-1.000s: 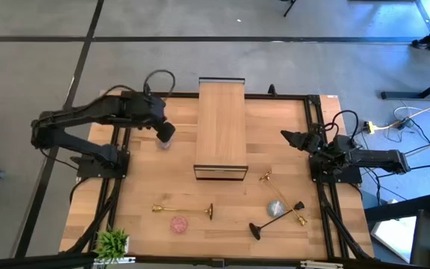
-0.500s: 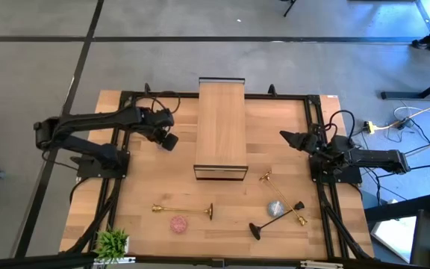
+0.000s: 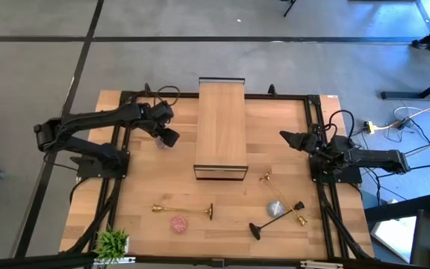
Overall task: Pick & Place candle stick holders
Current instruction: Put the violet scented candle on the shelf
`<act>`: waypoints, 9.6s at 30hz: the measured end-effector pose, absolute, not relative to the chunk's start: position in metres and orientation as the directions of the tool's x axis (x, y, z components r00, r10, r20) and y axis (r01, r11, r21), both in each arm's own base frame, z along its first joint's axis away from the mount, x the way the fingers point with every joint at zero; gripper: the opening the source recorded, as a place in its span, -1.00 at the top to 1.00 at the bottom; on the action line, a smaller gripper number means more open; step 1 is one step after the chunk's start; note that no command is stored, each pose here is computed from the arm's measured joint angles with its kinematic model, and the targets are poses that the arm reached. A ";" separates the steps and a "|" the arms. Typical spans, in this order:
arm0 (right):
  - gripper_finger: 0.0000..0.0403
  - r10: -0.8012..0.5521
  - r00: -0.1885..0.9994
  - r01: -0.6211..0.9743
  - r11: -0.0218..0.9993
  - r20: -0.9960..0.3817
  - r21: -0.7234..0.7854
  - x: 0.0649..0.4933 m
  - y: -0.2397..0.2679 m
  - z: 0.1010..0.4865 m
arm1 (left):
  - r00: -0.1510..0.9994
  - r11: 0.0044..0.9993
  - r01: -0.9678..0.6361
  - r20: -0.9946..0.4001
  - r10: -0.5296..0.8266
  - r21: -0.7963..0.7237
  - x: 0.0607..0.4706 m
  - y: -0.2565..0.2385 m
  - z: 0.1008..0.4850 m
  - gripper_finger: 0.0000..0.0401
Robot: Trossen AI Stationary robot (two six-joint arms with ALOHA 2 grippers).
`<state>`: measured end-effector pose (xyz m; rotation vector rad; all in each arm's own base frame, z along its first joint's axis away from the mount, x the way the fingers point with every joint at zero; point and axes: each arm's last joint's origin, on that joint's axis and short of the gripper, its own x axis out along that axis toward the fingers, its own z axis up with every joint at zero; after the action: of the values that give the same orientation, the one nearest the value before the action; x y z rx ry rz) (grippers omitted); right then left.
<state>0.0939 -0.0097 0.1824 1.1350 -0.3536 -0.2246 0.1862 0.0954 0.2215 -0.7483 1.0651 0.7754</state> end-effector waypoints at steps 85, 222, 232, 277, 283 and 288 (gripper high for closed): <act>0.21 -0.347 0.929 0.015 0.383 0.129 0.924 0.094 -0.010 0.179 | -0.008 0.554 -0.832 -0.997 0.071 0.046 0.224 0.121 0.153 -0.77; 0.22 -0.348 0.930 0.053 0.434 0.113 0.899 0.095 -0.010 0.178 | 0.202 0.991 -0.129 -0.978 0.049 0.023 0.419 0.141 0.298 -0.47; 0.22 -0.349 0.930 0.054 0.434 0.113 0.899 0.095 -0.010 0.178 | 0.173 0.990 -0.119 -0.980 0.099 0.079 0.419 0.137 0.298 -0.58; 0.22 -0.348 0.931 0.056 0.435 0.111 0.899 0.095 -0.010 0.177 | 0.149 0.977 -0.174 -0.978 0.148 0.122 0.418 0.136 0.298 -0.68; 0.22 -0.348 0.931 0.057 0.435 0.109 0.899 0.095 -0.010 0.177 | 0.147 0.978 -0.173 -0.979 0.144 0.118 0.418 0.136 0.298 -0.91; 0.22 -0.348 0.931 0.057 0.435 0.109 0.899 0.095 -0.010 0.177 | 0.145 0.978 -0.172 -0.979 0.142 0.117 0.418 0.136 0.298 -0.98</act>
<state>0.0947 -0.0096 0.1771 1.0957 -0.2968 -0.2566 0.4182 0.1355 0.2976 -0.0250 1.4068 0.2263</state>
